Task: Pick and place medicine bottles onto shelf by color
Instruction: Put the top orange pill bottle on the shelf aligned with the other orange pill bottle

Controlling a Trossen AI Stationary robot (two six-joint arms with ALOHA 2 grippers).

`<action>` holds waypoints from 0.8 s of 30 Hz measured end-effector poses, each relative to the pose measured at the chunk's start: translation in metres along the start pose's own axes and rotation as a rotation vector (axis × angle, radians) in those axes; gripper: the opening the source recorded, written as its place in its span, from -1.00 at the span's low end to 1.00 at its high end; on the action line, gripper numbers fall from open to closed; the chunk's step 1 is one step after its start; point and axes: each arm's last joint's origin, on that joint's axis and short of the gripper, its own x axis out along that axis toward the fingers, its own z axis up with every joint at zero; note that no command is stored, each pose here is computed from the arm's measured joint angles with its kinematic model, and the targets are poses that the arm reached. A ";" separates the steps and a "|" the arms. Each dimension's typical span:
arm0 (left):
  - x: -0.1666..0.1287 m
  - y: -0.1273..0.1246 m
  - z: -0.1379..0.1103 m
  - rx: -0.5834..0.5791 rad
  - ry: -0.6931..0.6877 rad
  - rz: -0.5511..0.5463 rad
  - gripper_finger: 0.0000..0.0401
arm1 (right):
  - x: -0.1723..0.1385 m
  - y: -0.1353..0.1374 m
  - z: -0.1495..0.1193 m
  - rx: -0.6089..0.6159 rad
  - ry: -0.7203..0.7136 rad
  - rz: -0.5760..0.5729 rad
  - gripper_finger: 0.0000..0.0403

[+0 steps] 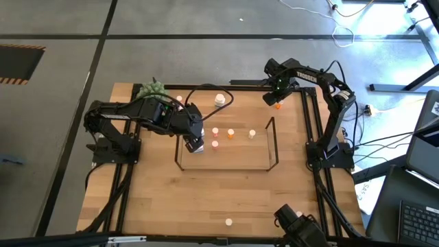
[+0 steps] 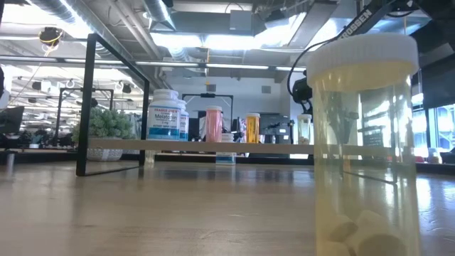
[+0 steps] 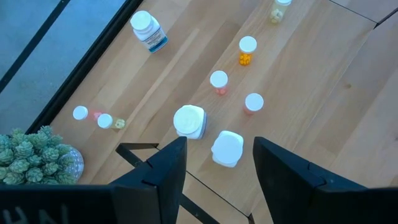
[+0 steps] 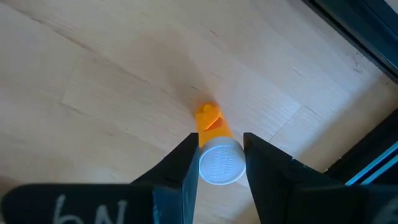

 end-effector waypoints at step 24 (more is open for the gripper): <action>0.001 0.002 0.001 -0.007 0.003 0.001 -0.11 | -0.060 0.017 -0.030 -0.144 -0.126 0.003 -0.42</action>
